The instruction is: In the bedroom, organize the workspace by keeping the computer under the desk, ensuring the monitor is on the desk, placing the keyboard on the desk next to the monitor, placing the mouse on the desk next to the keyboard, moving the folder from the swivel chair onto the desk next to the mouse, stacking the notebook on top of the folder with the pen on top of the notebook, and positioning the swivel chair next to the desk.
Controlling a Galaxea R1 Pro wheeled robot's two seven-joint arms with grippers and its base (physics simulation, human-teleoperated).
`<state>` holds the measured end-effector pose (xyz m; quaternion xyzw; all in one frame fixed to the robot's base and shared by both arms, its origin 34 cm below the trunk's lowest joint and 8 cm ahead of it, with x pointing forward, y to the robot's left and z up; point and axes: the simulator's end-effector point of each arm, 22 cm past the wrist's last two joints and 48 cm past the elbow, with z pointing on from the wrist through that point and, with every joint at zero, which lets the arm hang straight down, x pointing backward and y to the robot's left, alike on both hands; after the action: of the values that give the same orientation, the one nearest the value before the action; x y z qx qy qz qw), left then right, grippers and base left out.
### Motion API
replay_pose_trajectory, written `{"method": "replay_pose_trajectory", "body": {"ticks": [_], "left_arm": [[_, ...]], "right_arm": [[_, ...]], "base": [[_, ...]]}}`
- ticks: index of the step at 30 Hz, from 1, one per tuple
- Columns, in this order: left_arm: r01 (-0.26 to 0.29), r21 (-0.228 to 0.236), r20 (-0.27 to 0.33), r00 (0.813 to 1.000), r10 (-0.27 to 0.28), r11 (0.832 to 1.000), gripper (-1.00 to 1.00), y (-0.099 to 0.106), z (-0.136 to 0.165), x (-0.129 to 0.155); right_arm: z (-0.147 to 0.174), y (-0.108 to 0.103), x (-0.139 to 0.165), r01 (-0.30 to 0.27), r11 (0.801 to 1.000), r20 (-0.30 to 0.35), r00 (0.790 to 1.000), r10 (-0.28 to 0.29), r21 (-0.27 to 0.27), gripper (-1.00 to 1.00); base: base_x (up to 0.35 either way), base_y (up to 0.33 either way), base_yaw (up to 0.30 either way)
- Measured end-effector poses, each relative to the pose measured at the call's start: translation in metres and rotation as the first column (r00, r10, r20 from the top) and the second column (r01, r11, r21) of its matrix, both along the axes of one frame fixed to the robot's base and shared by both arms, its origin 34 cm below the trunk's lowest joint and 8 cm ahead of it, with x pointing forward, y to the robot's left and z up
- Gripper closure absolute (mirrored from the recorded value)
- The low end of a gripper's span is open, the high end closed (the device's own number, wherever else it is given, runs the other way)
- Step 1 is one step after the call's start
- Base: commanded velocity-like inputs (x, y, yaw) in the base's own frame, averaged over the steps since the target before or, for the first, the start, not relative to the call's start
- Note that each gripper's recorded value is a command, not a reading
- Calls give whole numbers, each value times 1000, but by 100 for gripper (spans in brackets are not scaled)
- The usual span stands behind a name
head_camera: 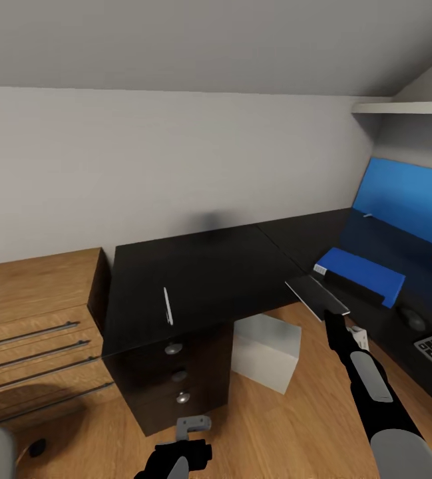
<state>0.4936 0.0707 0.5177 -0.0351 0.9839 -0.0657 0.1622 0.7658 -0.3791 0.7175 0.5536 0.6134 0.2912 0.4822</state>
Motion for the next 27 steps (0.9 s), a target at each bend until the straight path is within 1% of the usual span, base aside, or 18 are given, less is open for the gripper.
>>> {"method": "replay_pose_trajectory", "body": {"ticks": [6, 14, 15, 18, 19, 22, 27], "left_arm": [[1, 3, 0, 1000, -1, 1000, -100, 1, 0, 0], [1, 6, 0, 1000, -1, 1000, -100, 1, 14, 1], [3, 7, 1, 1000, -3, 1000, -100, 1, 16, 1], [3, 9, 2, 1000, -3, 1000, -100, 0, 22, 2], [3, 9, 2, 1000, -3, 1000, -100, 1, 23, 2], [-1, 15, 3, 1000, 1, 1000, -100, 2, 26, 1], [-17, 25, 12, 1000, 17, 1000, -100, 6, 29, -1]], "right_arm": [[0, 0, 0, 0, 1000, 0, 1000, 0, 1, 100], [18, 2, 3, -4, 1000, 9, 1000, 4, -4, 100], [38, 3, 9, -8, 1000, 46, 999, 9, -19, 100], [68, 6, 16, -12, 1000, 98, 995, 15, -29, 100], [78, 10, 19, -14, 1000, 118, 993, 17, -27, 100], [95, 19, 22, -19, 1000, 144, 989, 22, -20, 100], [110, 26, 24, -23, 1000, 158, 987, 25, -11, 100]], "base": [[-15, 12, 0], [0, 0, 0], [0, 0, 0], [0, 0, 0], [0, 0, 0], [0, 0, 0], [0, 0, 0]]}}
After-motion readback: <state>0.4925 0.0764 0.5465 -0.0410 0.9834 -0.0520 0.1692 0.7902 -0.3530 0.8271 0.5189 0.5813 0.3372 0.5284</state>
